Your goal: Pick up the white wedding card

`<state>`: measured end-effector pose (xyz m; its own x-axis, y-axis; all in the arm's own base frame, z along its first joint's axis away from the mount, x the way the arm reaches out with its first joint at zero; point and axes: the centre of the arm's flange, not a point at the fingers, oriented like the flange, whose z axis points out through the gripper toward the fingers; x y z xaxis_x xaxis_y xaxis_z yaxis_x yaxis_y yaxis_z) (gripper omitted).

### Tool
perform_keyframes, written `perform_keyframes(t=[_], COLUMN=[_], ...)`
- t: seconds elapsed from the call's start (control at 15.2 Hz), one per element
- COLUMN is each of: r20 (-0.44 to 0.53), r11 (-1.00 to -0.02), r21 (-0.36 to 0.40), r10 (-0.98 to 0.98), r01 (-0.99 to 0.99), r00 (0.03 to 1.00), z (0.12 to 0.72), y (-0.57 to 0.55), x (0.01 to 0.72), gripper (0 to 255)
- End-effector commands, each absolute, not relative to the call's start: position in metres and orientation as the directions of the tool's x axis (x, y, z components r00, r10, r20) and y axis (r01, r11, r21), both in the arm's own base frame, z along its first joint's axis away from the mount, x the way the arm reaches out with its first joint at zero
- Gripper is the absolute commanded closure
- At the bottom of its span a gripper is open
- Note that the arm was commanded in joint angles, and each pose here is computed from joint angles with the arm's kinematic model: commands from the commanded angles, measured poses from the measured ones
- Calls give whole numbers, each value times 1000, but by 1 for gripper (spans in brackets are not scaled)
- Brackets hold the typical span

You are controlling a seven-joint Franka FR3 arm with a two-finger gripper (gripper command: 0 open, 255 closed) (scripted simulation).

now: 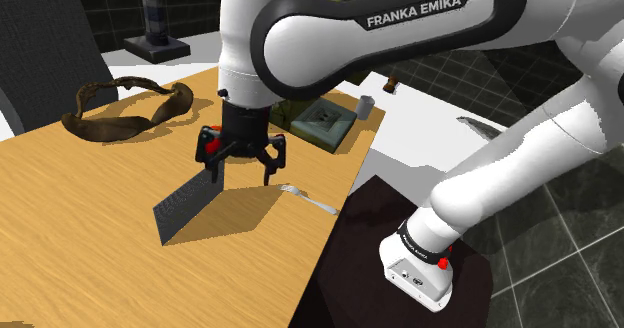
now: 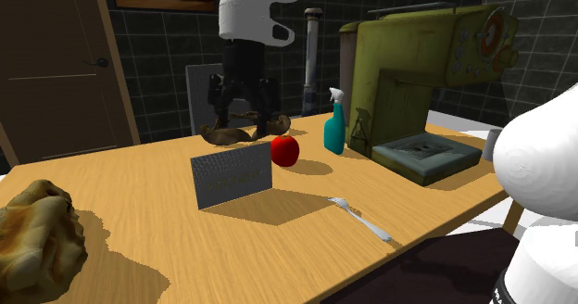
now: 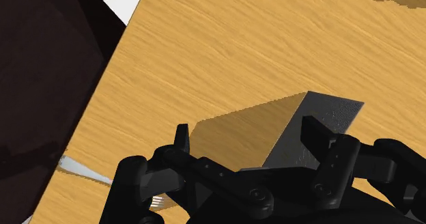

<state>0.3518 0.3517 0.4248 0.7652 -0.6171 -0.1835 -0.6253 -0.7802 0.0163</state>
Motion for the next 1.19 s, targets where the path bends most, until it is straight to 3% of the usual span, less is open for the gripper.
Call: perform_keyframes(t=[0.0, 0.73, 1.12], r20=[-194, -238, -238], r11=[-739, -504, -504], r21=[15, 26, 26], r10=[-663, -842, -842], r01=[-673, -863, -863], r00=[723, 485, 485], z=[416, 370, 338], y=[372, 465, 465], x=[364, 450, 450], gripper=[0, 0, 0])
